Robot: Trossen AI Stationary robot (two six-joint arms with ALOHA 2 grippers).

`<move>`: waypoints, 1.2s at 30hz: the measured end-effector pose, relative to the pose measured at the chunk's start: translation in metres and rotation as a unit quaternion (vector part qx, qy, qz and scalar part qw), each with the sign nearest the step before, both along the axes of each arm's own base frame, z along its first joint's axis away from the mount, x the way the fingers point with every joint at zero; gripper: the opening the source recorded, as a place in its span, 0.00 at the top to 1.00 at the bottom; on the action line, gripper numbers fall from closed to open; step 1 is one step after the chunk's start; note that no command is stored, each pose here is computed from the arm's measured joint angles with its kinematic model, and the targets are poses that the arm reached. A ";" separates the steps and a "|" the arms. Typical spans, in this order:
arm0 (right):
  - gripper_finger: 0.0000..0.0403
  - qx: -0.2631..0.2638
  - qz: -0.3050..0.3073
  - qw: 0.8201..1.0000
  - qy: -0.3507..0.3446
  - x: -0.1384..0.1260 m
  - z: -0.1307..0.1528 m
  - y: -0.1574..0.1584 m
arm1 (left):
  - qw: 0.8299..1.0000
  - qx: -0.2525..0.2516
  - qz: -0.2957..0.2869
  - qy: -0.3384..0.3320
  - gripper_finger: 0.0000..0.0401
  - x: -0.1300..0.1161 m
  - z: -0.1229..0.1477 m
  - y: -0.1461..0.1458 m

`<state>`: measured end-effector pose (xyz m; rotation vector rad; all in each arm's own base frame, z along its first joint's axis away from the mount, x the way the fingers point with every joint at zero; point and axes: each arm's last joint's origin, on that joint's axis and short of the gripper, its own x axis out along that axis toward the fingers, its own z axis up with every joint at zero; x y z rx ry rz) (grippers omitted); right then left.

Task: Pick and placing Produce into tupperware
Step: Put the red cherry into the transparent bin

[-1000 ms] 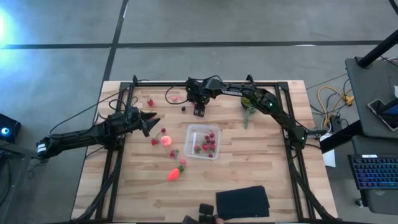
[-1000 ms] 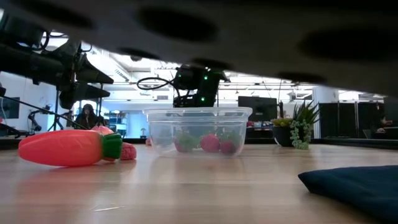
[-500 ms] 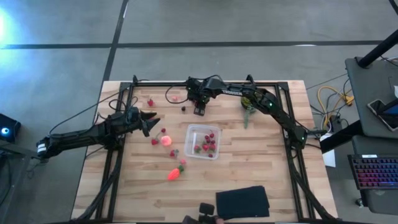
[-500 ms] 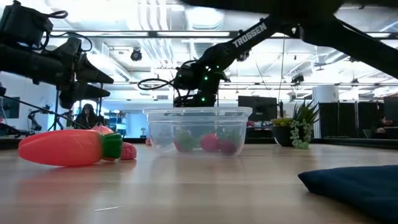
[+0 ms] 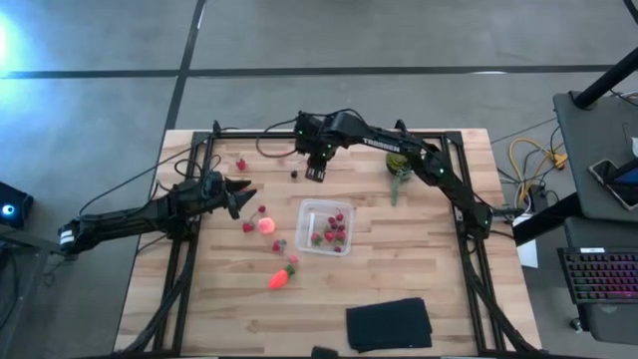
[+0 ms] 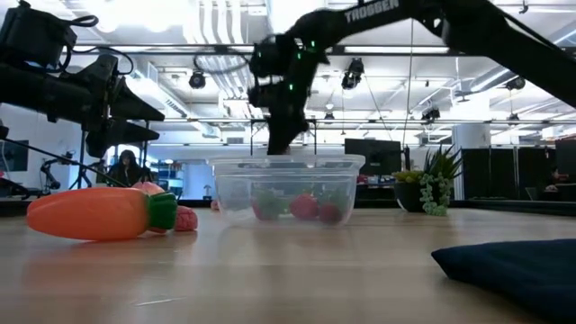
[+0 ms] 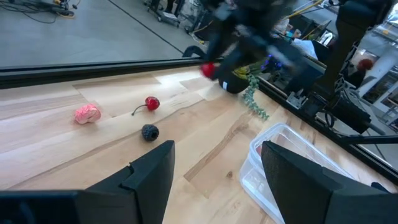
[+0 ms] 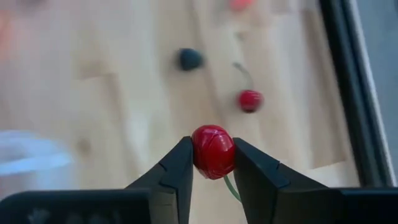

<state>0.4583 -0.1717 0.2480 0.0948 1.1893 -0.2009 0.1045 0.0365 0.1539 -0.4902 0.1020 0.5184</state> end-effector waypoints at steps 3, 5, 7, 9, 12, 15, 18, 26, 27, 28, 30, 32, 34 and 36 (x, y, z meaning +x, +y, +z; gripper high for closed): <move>0.75 0.004 0.026 1.000 0.004 0.003 0.011 0.024 | 1.000 0.000 0.000 0.000 0.44 0.000 0.000 0.000; 0.76 0.009 0.040 0.999 0.015 0.005 0.014 0.042 | 1.000 0.000 0.000 0.000 0.44 0.000 0.000 0.000; 0.76 0.022 0.035 0.999 0.026 0.006 0.016 0.060 | 1.000 0.000 0.000 0.000 0.44 0.000 0.000 0.000; 0.76 0.034 0.029 0.998 0.041 0.007 0.016 0.080 | 1.000 0.000 0.000 0.000 0.44 0.000 0.000 0.000; 0.76 0.045 0.017 0.998 0.044 0.011 0.015 0.108 | 1.000 0.000 0.000 0.000 0.44 0.000 0.000 0.000; 0.75 0.060 -0.013 0.998 0.031 0.017 0.014 0.131 | 1.000 0.000 0.000 0.000 0.44 0.000 0.000 0.000; 0.75 0.055 -0.045 0.997 0.032 0.021 0.009 0.145 | 1.000 0.000 0.000 0.000 0.44 0.000 0.000 0.000; 0.75 0.050 -0.177 0.982 0.052 0.022 -0.007 0.153 | 1.000 0.000 0.000 0.000 0.44 0.000 0.000 0.000; 0.75 0.059 -0.185 0.979 0.054 0.022 -0.009 0.153 | 1.000 0.000 0.000 0.000 0.44 0.000 0.000 0.000; 0.74 0.069 -0.190 0.978 0.058 0.022 -0.011 0.153 | 1.000 0.000 0.000 0.000 0.44 0.000 0.000 0.000; 0.73 0.090 -0.202 0.973 0.063 0.022 -0.012 0.154 | 1.000 0.000 0.000 0.000 0.44 0.000 0.000 0.000; 0.71 0.107 -0.213 0.969 0.068 0.021 -0.013 0.156 | 1.000 0.000 0.000 0.000 0.44 0.000 0.000 0.000; 0.68 0.112 -0.223 0.965 0.077 0.020 -0.014 0.156 | 1.000 0.000 0.000 0.000 0.44 0.000 0.000 0.000; 0.64 0.115 -0.235 0.962 0.080 0.019 -0.014 0.156 | 1.000 0.000 0.000 0.000 0.44 0.000 0.000 0.000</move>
